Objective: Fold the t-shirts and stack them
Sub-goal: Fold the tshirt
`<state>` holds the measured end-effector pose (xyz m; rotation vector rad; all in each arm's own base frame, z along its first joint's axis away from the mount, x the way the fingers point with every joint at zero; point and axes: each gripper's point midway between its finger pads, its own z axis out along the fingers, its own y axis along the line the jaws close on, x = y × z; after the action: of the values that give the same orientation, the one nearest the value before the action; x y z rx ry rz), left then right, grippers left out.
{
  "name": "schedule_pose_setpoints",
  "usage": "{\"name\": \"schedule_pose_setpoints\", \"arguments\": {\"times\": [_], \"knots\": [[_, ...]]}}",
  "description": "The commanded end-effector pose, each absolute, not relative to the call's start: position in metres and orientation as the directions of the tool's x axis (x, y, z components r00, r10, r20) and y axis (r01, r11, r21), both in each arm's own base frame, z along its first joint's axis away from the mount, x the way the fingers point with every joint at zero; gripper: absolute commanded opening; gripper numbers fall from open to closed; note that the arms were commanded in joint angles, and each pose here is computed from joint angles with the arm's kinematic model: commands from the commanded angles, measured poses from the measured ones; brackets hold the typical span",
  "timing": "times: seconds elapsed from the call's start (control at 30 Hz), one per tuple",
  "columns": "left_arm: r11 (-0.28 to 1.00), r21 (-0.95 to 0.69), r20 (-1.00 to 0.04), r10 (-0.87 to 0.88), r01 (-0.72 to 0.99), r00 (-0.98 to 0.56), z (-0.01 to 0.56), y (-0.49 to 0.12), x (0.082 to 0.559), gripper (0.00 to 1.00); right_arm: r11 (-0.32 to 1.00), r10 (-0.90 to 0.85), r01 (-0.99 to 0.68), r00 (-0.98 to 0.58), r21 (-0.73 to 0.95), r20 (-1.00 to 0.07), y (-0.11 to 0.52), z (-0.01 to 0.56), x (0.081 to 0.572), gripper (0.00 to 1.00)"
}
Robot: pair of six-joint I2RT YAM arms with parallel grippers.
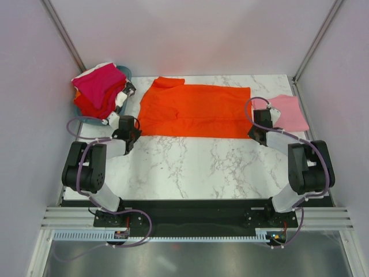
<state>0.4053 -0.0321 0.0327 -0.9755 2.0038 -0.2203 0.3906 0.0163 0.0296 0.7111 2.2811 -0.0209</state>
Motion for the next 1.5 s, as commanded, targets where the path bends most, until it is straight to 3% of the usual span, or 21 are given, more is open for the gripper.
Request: {"name": "schedule_pose_setpoints", "arguments": {"times": [0.0, 0.07, 0.13, 0.37, 0.6, 0.9, 1.13, 1.43, 1.47], "knots": [[0.656, -0.508, -0.675, -0.706, -0.558, -0.215, 0.056, -0.017, 0.423, 0.02, 0.824, 0.507, 0.52, -0.499, 0.225, -0.703, 0.007, 0.06, 0.381, 0.13], [0.659, -0.516, -0.666, -0.711, -0.547, -0.227, 0.055, -0.021, 0.421, 0.02, 0.819, 0.514, 0.521, -0.477, 0.241, -0.713, 0.005, 0.067, 0.373, 0.28], [0.657, -0.522, -0.658, -0.716, -0.544, -0.235, 0.054, -0.023, 0.419, 0.02, 0.818, 0.519, 0.52, -0.483, 0.246, -0.705, 0.007, 0.063, 0.363, 0.34], [0.651, -0.529, -0.642, -0.726, -0.544, -0.246, 0.049, -0.025, 0.41, 0.02, 0.805, 0.559, 0.518, -0.496, 0.29, -0.665, 0.015, 0.048, 0.359, 0.35], [0.653, -0.538, -0.641, -0.727, -0.533, -0.243, 0.054, -0.026, 0.408, 0.02, 0.791, 0.582, 0.534, -0.508, 0.298, -0.635, 0.019, 0.033, 0.371, 0.46], [0.653, -0.545, -0.641, -0.729, -0.525, -0.24, 0.059, -0.027, 0.408, 0.02, 0.788, 0.586, 0.532, -0.492, 0.311, -0.644, 0.02, 0.03, 0.389, 0.45], [0.653, -0.549, -0.637, -0.731, -0.523, -0.245, 0.058, -0.029, 0.408, 0.02, 0.778, 0.591, 0.553, -0.487, 0.298, -0.643, 0.016, 0.024, 0.396, 0.38], [0.652, -0.543, -0.644, -0.728, -0.529, -0.237, 0.061, -0.026, 0.405, 0.02, 0.765, 0.595, 0.581, -0.471, 0.279, -0.652, 0.003, 0.022, 0.399, 0.0], [0.653, -0.543, -0.644, -0.727, -0.528, -0.238, 0.061, -0.026, 0.404, 0.02, 0.767, 0.593, 0.579, -0.474, 0.277, -0.651, 0.003, 0.022, 0.398, 0.0]]}}
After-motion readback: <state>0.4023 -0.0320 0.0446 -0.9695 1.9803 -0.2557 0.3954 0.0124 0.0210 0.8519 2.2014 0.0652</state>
